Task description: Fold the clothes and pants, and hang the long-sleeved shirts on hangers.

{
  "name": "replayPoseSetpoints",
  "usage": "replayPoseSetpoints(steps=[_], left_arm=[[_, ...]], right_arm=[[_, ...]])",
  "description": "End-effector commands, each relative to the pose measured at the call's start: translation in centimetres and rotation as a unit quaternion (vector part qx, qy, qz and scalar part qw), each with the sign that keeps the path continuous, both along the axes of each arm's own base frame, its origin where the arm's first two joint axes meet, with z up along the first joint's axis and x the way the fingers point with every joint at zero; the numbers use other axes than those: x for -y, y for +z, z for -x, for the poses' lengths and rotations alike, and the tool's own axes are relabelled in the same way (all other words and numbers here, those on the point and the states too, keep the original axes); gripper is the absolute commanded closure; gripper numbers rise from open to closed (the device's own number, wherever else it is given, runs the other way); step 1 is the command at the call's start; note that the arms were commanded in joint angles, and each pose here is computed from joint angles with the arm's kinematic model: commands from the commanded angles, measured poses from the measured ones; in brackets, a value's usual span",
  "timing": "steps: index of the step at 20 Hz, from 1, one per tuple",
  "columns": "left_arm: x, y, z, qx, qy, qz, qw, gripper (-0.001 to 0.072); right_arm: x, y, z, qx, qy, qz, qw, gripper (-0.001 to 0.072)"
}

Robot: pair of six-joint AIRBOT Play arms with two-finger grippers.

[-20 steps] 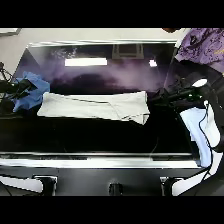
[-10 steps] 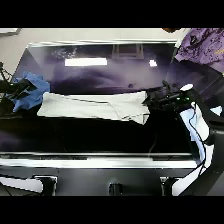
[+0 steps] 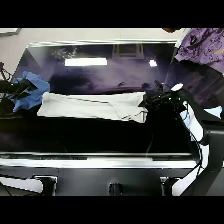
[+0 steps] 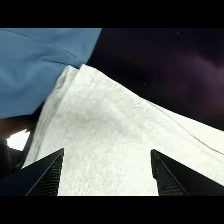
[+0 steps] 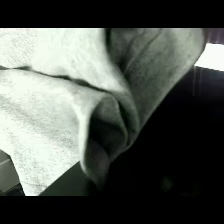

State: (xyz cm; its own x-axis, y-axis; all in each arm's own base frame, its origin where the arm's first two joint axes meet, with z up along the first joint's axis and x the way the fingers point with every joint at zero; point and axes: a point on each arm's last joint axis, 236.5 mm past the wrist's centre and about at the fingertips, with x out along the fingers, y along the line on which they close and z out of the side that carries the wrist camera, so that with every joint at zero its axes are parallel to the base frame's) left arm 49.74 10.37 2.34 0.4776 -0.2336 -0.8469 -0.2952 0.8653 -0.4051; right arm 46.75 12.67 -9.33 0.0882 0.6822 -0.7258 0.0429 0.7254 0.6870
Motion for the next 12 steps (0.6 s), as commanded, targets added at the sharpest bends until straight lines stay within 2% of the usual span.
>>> replayPoseSetpoints(steps=[1, 2, 3, 6, 9, 12], left_arm=[[2.5, 0.3, -0.6, 0.006, -0.014, 0.027, 1.000, 0.0284], [4.2, 0.3, -1.0, 0.008, -0.026, 0.042, 0.999, 0.0575], [6.3, 0.2, -1.4, 0.008, -0.040, 0.057, 0.998, 0.0690], [15.3, -1.6, -1.8, -0.013, -0.107, 0.096, 0.989, 0.0690], [26.5, -4.2, -1.0, -0.032, -0.180, 0.127, 0.975, 0.0690], [37.5, -6.1, 0.4, -0.029, -0.220, 0.167, 0.961, 0.0691]], right_arm=[[2.9, 0.9, 0.7, -0.006, -0.004, 0.082, 0.997, 0.0684], [4.2, 1.9, 1.1, -0.001, 0.001, 0.116, 0.993, 0.0684], [5.3, 3.0, 1.3, 0.005, 0.004, 0.145, 0.989, 0.0684], [7.9, 8.3, 0.9, 0.042, -0.006, 0.205, 0.978, 0.0684], [8.9, 15.1, -0.1, 0.094, -0.025, 0.228, 0.969, 0.0684], [10.2, 21.0, -0.1, 0.131, -0.044, 0.254, 0.957, 0.0684]])
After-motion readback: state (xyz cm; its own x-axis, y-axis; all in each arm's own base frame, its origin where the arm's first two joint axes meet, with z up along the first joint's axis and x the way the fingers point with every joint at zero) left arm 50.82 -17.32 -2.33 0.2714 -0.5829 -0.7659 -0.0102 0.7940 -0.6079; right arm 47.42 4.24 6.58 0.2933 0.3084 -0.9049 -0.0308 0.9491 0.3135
